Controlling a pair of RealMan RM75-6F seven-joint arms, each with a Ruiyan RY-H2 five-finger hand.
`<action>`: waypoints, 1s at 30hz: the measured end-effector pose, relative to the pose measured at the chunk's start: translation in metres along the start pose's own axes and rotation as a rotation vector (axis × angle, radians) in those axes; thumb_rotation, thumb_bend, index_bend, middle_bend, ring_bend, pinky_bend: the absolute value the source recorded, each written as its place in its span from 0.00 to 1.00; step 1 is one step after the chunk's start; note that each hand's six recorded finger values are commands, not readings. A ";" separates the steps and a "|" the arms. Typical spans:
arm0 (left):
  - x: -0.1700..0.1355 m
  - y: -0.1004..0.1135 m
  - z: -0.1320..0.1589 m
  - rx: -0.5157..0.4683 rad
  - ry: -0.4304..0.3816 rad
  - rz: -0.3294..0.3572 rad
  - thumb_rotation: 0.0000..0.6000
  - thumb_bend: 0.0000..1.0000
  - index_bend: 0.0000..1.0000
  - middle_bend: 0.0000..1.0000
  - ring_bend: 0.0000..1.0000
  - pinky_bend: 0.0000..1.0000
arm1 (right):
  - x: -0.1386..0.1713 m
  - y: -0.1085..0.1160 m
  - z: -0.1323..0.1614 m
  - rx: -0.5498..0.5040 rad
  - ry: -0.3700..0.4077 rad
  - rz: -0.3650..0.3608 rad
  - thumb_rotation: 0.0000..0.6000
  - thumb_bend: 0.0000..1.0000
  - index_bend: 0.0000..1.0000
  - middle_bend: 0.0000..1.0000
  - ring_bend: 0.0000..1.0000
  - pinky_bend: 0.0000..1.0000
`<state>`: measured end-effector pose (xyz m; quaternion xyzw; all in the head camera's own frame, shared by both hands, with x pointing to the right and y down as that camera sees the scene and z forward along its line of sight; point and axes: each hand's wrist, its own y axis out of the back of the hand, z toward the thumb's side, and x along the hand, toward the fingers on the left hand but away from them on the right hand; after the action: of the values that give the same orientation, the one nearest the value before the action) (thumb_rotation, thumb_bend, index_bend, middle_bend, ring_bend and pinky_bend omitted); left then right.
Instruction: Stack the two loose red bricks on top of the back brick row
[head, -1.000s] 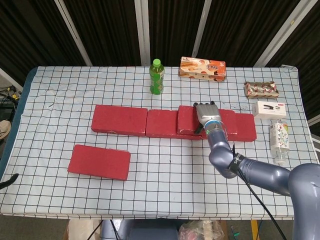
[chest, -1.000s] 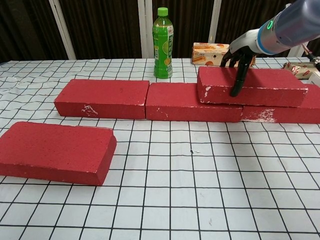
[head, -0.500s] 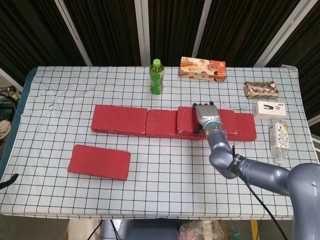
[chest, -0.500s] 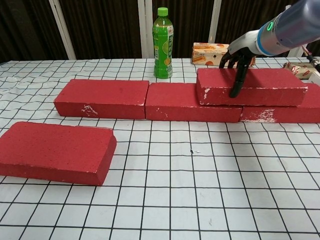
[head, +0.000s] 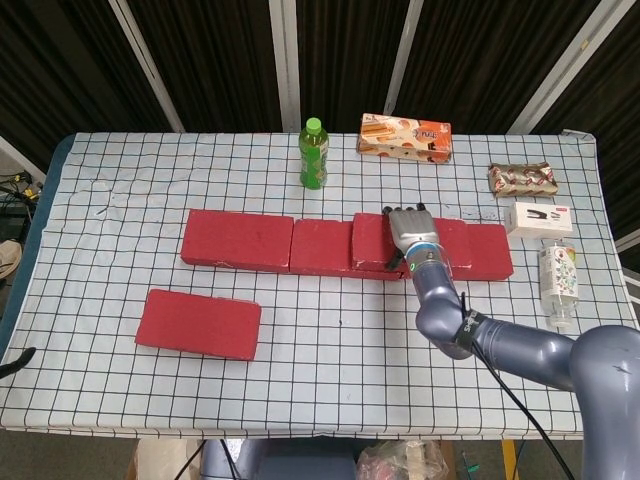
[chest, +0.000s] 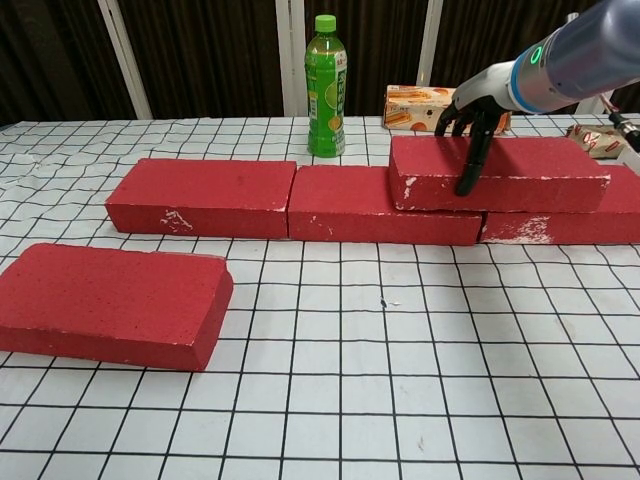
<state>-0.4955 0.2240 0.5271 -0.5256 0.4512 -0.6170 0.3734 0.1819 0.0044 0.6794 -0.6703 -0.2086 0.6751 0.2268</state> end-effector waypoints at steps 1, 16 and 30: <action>0.000 0.000 0.000 0.001 0.000 -0.001 1.00 0.00 0.12 0.05 0.02 0.17 | 0.000 0.000 0.000 0.001 0.000 0.000 1.00 0.15 0.16 0.25 0.24 0.00; 0.000 -0.001 0.001 0.004 0.001 -0.002 1.00 0.00 0.12 0.05 0.02 0.17 | -0.001 -0.002 0.000 -0.007 0.011 -0.006 1.00 0.15 0.16 0.25 0.23 0.00; 0.000 0.000 -0.001 0.005 0.008 -0.003 1.00 0.00 0.12 0.05 0.02 0.17 | 0.002 -0.002 0.000 0.010 0.004 0.002 1.00 0.15 0.12 0.16 0.13 0.00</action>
<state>-0.4960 0.2244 0.5275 -0.5228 0.4503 -0.6210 0.3719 0.1824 0.0068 0.6788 -0.6706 -0.2043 0.6750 0.2300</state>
